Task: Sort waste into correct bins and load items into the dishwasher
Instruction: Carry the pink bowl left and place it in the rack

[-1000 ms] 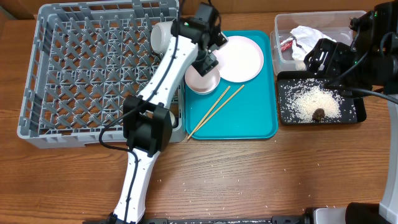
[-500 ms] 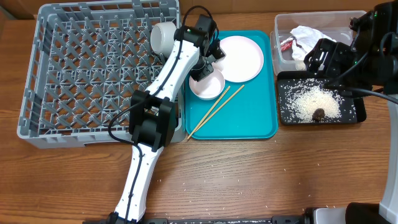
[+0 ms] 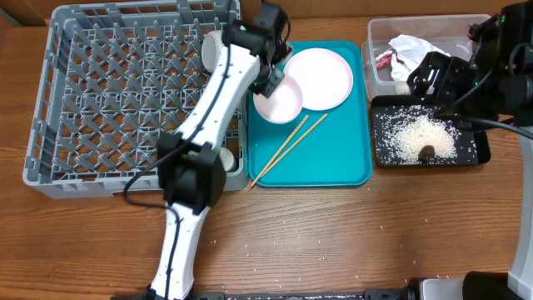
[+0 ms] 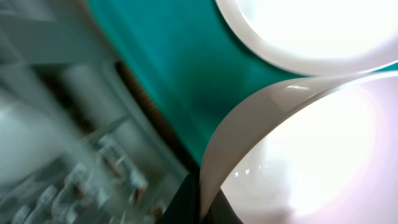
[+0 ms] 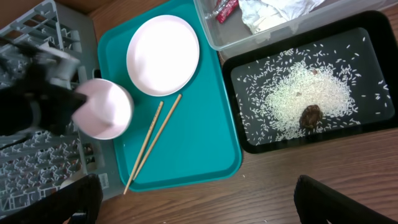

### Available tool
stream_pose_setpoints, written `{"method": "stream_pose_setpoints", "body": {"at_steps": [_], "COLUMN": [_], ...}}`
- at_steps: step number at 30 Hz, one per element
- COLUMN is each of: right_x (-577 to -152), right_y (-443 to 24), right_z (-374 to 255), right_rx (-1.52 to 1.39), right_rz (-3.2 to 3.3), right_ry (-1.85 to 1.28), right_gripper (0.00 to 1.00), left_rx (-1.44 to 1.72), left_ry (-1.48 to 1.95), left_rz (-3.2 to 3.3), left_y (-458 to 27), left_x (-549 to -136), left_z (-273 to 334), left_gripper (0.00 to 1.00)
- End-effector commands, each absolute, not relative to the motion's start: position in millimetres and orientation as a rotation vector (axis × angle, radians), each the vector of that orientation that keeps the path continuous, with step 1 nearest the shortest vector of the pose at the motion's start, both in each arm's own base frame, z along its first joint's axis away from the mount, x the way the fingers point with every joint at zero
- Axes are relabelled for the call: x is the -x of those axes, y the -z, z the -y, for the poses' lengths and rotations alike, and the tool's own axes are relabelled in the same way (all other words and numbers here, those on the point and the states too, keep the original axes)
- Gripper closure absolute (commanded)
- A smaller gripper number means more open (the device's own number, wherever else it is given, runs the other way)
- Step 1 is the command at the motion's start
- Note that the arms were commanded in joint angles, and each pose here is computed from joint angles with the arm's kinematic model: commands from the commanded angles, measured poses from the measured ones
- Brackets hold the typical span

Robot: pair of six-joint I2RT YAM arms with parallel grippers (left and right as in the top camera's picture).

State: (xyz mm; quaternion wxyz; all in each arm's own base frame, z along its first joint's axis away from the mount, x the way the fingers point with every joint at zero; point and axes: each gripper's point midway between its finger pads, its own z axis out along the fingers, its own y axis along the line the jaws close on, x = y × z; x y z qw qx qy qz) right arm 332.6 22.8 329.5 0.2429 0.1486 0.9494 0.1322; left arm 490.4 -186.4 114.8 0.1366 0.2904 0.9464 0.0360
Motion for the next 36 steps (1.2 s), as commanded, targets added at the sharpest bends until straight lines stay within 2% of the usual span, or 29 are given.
{"method": "stream_pose_setpoints", "body": {"at_steps": [1,4,6,9,13,16,18,27,36], "right_x": [-333,-333,-333,-333,-333,-333,-333,-333,-333], "right_y": [-334,-334,-334,-334,-334,-334,-334,-334,-334], "right_z": [-20,-20,-20,-20,-20,-20,-20,-20,-20], "right_rx": [-0.409,-0.409,-0.409,-0.409,-0.409,-0.409,-0.409,-0.409,-0.409], "right_rz": [-2.576,-2.576,-2.576,-2.576,-2.576,-2.576,-2.576,-2.576,-2.576], "right_ry": [-0.347,-0.347,-0.347,-0.347,-0.347,-0.347,-0.347,-0.347,-0.347], "right_gripper": [0.00,0.00,0.00,0.00,0.00,0.00,0.00,0.00,0.00], "left_rx": [-0.470,-0.220,0.045,0.274,0.389,0.516,0.571,0.299,0.092], "left_ry": [-0.064,-0.171,-0.331,-0.466,-0.618,-0.867,-1.093,-1.426,-1.565], "left_rz": [-2.618,-2.587,-2.543,-2.481,-2.380,-2.222,-2.055,-2.024,-2.013], "left_y": [-232,-279,-316,-339,-349,-348,-336,-254,-197], "left_x": [-469,-445,-409,-380,-378,-382,-388,-429,-448], "left_z": [172,133,89,53,30,4,-12,11,38], "left_gripper": [0.96,0.96,0.96,0.96,0.96,0.96,0.96,0.96,0.96]}}
